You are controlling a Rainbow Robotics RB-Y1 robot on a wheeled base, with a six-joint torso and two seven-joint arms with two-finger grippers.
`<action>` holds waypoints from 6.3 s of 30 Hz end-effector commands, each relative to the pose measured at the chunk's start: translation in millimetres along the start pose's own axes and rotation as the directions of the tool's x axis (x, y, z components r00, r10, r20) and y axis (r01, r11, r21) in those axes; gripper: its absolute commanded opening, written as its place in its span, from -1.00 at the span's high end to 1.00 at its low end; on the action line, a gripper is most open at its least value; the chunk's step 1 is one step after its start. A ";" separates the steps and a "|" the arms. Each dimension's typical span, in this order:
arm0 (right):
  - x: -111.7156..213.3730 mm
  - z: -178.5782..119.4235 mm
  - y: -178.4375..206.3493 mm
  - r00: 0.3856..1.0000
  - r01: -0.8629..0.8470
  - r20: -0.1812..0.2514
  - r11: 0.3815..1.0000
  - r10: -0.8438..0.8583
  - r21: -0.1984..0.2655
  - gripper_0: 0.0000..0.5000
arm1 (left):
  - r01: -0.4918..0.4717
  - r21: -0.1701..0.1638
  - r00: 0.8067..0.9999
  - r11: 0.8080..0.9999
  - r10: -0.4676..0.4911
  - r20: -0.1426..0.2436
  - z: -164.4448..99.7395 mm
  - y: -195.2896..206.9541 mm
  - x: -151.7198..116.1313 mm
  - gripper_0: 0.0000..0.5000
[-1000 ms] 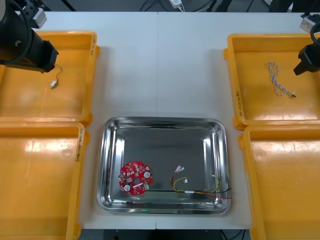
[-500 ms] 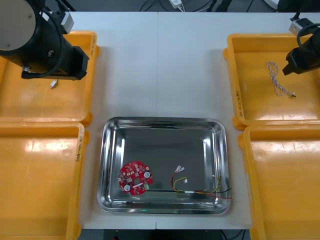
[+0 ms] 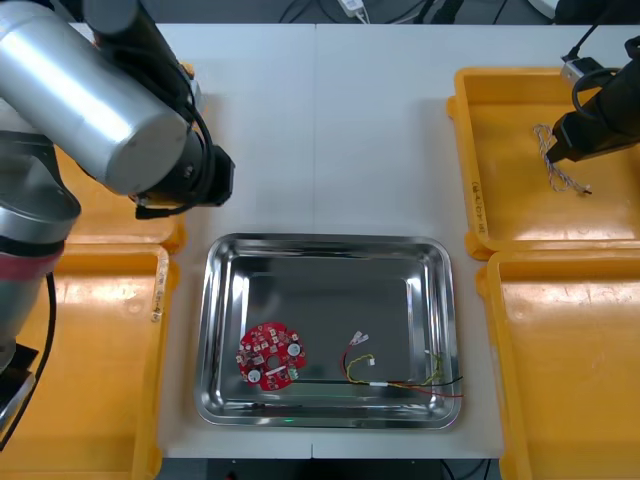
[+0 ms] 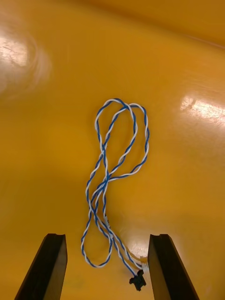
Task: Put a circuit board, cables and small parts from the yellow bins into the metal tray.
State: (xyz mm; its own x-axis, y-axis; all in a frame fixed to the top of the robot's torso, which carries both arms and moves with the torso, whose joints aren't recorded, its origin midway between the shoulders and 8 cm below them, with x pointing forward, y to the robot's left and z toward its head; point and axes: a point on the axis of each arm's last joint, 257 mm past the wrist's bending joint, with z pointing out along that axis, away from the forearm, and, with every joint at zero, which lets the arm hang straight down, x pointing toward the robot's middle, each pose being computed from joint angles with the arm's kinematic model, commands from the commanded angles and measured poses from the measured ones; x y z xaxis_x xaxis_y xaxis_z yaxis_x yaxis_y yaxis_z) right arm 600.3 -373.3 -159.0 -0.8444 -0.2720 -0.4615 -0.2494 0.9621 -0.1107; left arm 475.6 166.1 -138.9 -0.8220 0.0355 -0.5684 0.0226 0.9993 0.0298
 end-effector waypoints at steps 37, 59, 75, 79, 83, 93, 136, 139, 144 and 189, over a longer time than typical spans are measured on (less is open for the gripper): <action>-12.7 27.0 12.5 0.998 0.033 0.057 0.999 -0.031 -0.030 1.00 | 0.087 0.062 0.991 0.994 -0.081 -0.105 54.3 -91.2 109.9 0.99; -23.8 -9.1 -2.2 0.992 0.100 0.077 0.995 -0.100 0.000 1.00 | 0.105 0.060 0.989 0.993 -0.097 -0.115 75.4 -89.3 111.5 0.99; -18.4 -57.8 -7.4 0.992 0.111 0.056 0.994 -0.110 -0.015 1.00 | 0.134 0.074 0.986 0.988 -0.126 -0.113 71.8 -93.6 110.3 -1.00; -18.3 -66.6 -9.6 0.992 0.119 0.053 0.993 -0.119 -0.001 1.00 | 0.139 0.081 0.986 0.987 -0.130 -0.108 68.9 -95.4 109.2 -1.00; -17.0 -69.7 -11.2 0.992 0.114 0.054 0.993 -0.114 -0.007 1.00 | 0.136 0.079 0.985 0.988 -0.127 -0.115 69.3 -94.6 111.6 -1.00; -14.5 -66.6 -11.1 0.992 0.112 0.050 0.994 -0.112 -0.009 1.00 | 0.131 0.085 0.987 0.988 -0.122 -0.104 64.8 -91.3 108.6 -1.00; -60.0 -209.7 143.9 0.823 0.495 0.314 0.869 -0.473 0.011 1.00 | 0.144 0.095 0.990 0.985 -0.144 -0.009 -4.3 -6.5 13.2 -1.00; -55.4 -214.3 168.9 0.813 0.517 0.335 0.856 -0.477 -0.036 1.00 | 0.116 0.085 0.993 0.990 -0.117 0.006 -11.2 9.1 3.9 -1.00; -47.1 -223.0 199.6 0.799 0.544 0.363 0.833 -0.479 -0.099 1.00 | 0.090 0.070 0.996 0.994 -0.091 0.021 -20.8 31.1 -7.1 -1.00; 126.1 -93.0 316.2 0.592 0.801 0.127 0.561 -0.796 -0.210 1.00 | -0.400 -0.017 0.917 0.916 0.400 0.000 6.2 216.4 -88.1 -1.00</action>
State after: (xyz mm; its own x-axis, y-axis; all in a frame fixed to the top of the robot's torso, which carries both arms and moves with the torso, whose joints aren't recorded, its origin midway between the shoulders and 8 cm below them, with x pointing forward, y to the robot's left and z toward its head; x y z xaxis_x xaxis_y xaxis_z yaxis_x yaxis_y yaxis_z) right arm 379.5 -116.4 -159.8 -0.2936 -0.9021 -0.3164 -0.8932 0.3767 -0.2453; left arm 540.4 357.6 -130.2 -0.8303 0.2860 -0.4784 0.2513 0.9582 0.1367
